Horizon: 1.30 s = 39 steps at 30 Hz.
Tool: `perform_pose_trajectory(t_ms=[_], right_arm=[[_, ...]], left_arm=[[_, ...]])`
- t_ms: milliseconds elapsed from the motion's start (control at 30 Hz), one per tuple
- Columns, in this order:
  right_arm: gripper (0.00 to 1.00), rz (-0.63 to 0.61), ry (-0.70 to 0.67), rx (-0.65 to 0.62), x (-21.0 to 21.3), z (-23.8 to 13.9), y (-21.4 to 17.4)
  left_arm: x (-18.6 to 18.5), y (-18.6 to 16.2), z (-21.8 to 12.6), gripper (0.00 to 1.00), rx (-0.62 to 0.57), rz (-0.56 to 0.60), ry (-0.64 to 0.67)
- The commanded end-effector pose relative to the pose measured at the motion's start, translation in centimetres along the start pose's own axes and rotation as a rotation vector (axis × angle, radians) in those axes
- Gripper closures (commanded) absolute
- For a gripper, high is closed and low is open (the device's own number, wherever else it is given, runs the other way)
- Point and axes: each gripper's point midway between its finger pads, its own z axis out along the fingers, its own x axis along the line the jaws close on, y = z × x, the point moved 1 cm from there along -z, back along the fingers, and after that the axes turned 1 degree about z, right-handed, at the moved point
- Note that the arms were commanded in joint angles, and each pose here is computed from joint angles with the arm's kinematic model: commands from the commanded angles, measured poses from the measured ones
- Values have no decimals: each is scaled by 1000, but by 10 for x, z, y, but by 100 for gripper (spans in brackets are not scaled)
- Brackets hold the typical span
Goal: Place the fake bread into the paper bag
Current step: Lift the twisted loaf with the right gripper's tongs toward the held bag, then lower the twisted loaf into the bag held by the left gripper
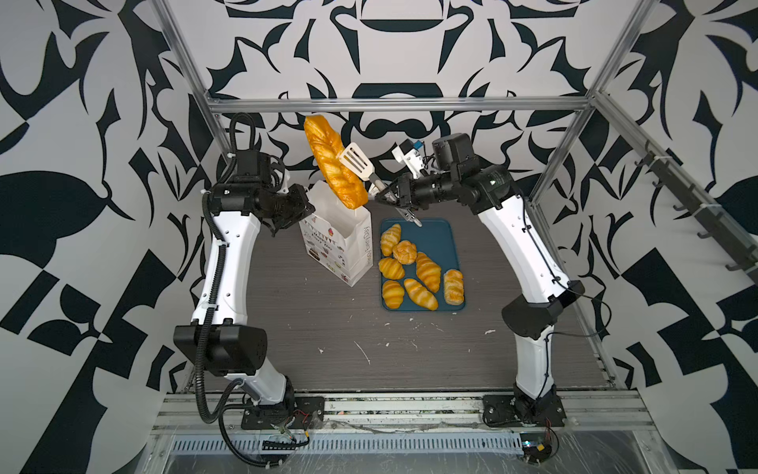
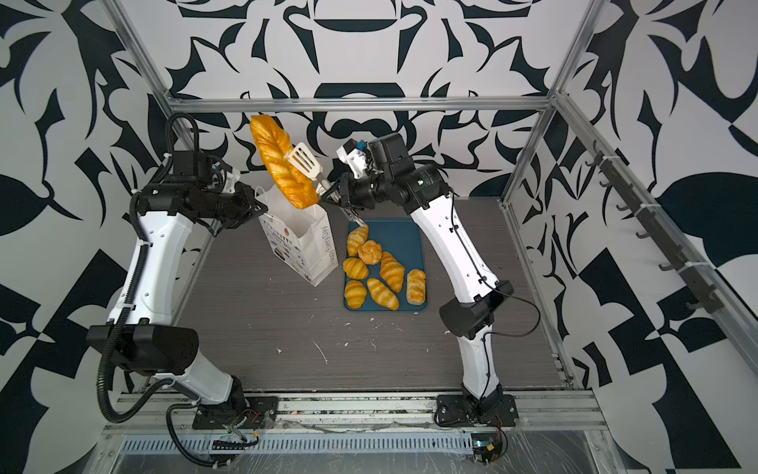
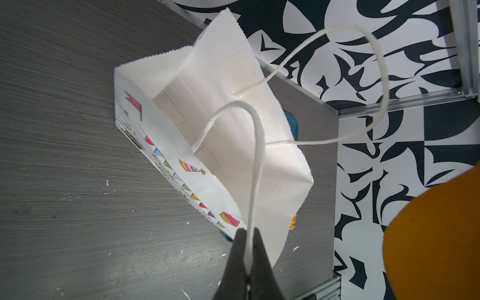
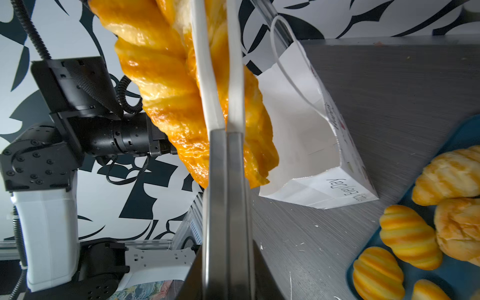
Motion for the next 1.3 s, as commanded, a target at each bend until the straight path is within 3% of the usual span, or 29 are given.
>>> perform_pose_trajectory(t_ms=[0,733,1267], right_arm=[[76,-109,170,-90,52,-15,19],[76,-20,98,23,-3,43,0],[75,-26,-78,54,-42,46,-10]], left_arm=[[1,-9,-9,100,10,-21,-7],[11,-15,-16,100,3,-51,-7],[15,-16,-19,100,-2,-61,-8]])
